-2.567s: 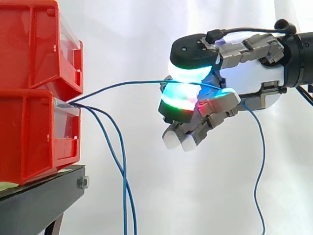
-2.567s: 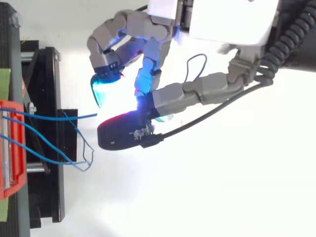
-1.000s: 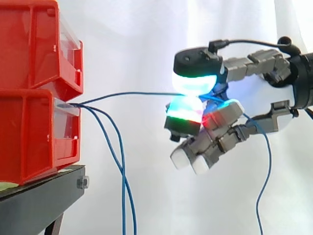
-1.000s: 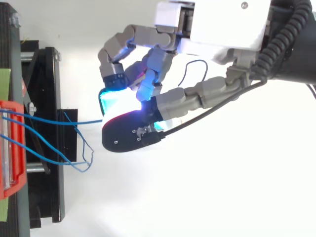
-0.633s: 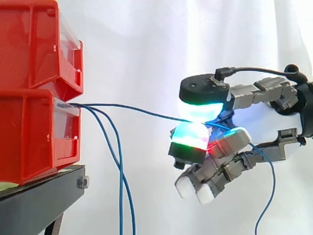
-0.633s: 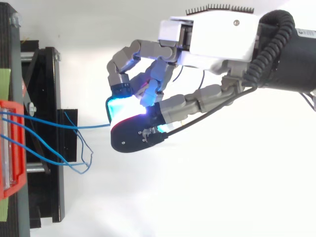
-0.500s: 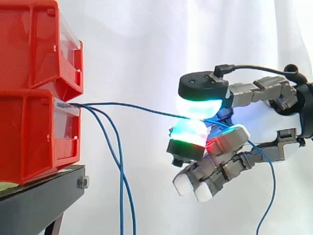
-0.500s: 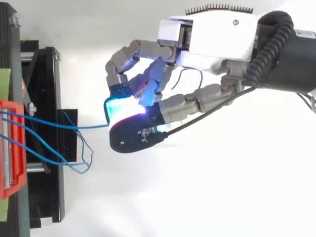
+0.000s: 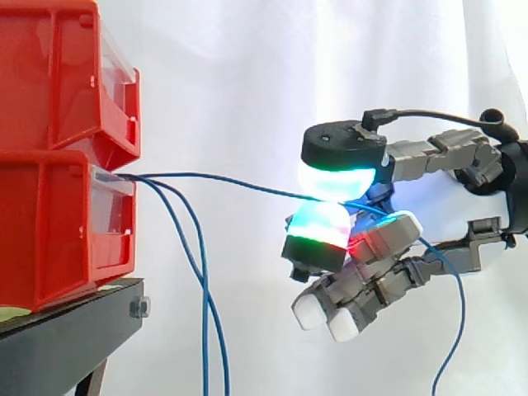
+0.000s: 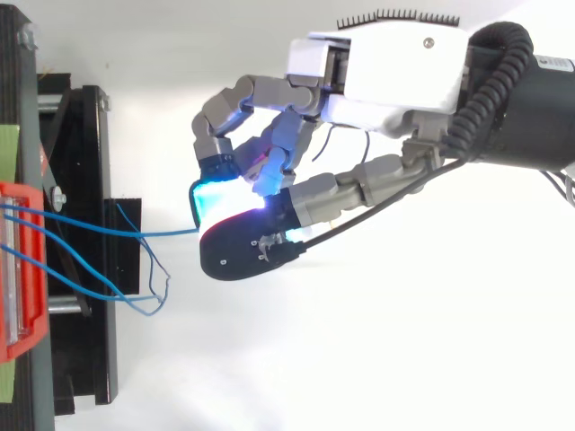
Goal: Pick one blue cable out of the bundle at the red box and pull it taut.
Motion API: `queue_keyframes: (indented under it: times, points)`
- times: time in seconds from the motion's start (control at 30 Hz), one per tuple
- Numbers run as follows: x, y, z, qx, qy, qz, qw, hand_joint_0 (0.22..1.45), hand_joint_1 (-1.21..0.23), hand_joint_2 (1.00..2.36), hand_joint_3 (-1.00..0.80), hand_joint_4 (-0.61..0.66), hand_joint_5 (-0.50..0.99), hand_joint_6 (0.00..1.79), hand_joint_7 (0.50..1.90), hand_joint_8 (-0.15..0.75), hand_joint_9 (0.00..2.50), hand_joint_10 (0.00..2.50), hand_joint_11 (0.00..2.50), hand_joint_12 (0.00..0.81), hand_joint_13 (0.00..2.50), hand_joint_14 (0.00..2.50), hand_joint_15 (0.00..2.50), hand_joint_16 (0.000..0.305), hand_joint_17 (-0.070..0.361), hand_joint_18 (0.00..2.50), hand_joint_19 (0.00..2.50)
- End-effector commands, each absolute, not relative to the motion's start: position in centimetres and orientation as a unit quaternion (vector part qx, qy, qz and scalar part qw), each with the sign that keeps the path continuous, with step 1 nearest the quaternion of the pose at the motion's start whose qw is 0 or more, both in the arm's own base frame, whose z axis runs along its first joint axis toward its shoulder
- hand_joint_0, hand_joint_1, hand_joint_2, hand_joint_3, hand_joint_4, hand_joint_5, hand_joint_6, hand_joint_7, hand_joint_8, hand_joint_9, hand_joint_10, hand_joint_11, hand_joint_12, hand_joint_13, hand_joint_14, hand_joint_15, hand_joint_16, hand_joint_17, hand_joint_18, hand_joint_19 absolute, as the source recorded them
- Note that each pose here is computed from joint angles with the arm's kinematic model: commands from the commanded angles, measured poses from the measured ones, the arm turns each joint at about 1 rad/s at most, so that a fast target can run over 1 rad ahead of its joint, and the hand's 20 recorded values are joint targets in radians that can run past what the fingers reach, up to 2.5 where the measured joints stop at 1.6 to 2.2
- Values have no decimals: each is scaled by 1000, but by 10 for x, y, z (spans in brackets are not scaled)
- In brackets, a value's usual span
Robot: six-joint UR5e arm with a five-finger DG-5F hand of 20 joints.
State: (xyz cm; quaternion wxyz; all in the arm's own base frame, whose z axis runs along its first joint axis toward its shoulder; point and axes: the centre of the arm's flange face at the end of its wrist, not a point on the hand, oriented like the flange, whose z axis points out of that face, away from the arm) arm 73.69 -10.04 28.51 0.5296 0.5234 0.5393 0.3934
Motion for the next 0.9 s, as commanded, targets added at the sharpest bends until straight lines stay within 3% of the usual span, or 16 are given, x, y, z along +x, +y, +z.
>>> queue_keyframes:
  times: [0.0, 0.6, 0.87]
  points:
    - [737, -101, 285, 523, 539, 392, 531, 689, -902, 1029, -35, 115, -115, 908, 1363, 403, 1236, 14, 1366, 387, 763, 15, 381, 50, 113, 692, 364]
    - [737, -101, 285, 523, 539, 392, 531, 660, -885, 1023, 35, 102, -101, 911, 1341, 407, 1243, 12, 1331, 395, 777, 13, 374, 53, 119, 709, 374]
    - [737, -101, 285, 523, 539, 392, 531, 654, -879, 1019, 26, 93, -99, 910, 1329, 414, 1042, 13, 1084, 400, 759, 12, 366, 55, 123, 711, 370]
